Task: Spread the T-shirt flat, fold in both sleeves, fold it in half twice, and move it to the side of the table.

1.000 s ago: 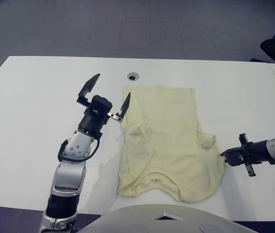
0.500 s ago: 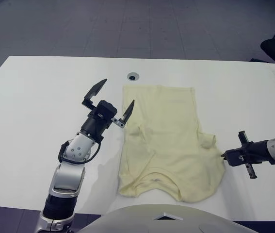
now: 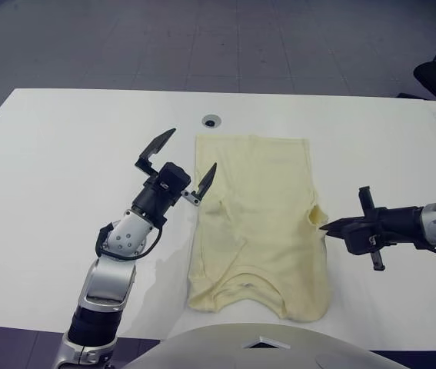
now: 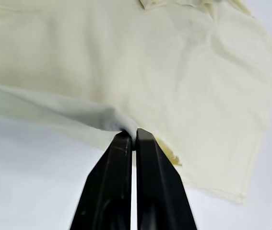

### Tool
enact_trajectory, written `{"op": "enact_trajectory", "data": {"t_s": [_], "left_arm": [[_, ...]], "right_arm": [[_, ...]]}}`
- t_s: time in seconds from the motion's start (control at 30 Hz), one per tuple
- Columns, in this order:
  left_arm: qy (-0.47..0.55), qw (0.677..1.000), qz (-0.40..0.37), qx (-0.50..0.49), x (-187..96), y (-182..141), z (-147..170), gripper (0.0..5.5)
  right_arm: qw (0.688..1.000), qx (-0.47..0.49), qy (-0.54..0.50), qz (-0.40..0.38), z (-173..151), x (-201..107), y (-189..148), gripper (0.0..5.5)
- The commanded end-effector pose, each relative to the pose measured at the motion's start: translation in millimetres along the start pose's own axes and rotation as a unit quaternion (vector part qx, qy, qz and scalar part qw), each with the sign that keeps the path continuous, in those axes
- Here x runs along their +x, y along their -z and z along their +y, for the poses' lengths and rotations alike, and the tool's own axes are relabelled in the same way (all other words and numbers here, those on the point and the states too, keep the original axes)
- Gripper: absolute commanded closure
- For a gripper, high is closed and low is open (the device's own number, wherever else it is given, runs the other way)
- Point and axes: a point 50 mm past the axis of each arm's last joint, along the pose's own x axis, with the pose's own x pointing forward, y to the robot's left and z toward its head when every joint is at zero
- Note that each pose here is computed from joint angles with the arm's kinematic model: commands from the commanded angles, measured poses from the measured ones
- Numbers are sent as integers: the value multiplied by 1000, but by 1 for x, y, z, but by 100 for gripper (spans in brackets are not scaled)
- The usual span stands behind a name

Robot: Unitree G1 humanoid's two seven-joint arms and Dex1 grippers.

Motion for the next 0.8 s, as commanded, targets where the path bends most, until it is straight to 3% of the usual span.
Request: {"op": "enact_trajectory", "data": {"t_s": [0.03,0.27,0.67,0.8], "left_arm": [[18,1000,-8,5,3,0,-3,10],[30,999,-15,8,7,1,-6,10],[50,998,-24,5,4,-1,-10,10],[56,998,-25,5,3,-1,-12,10]], "right_arm": [[999,-23,1,-22,-8,16,-8,547],[999,-29,-7,-39,-14,45,-8,547],[997,-25,-30,-70,-8,71,-10,547],[997,4,-28,-69,-7,72,-8,471]]}}
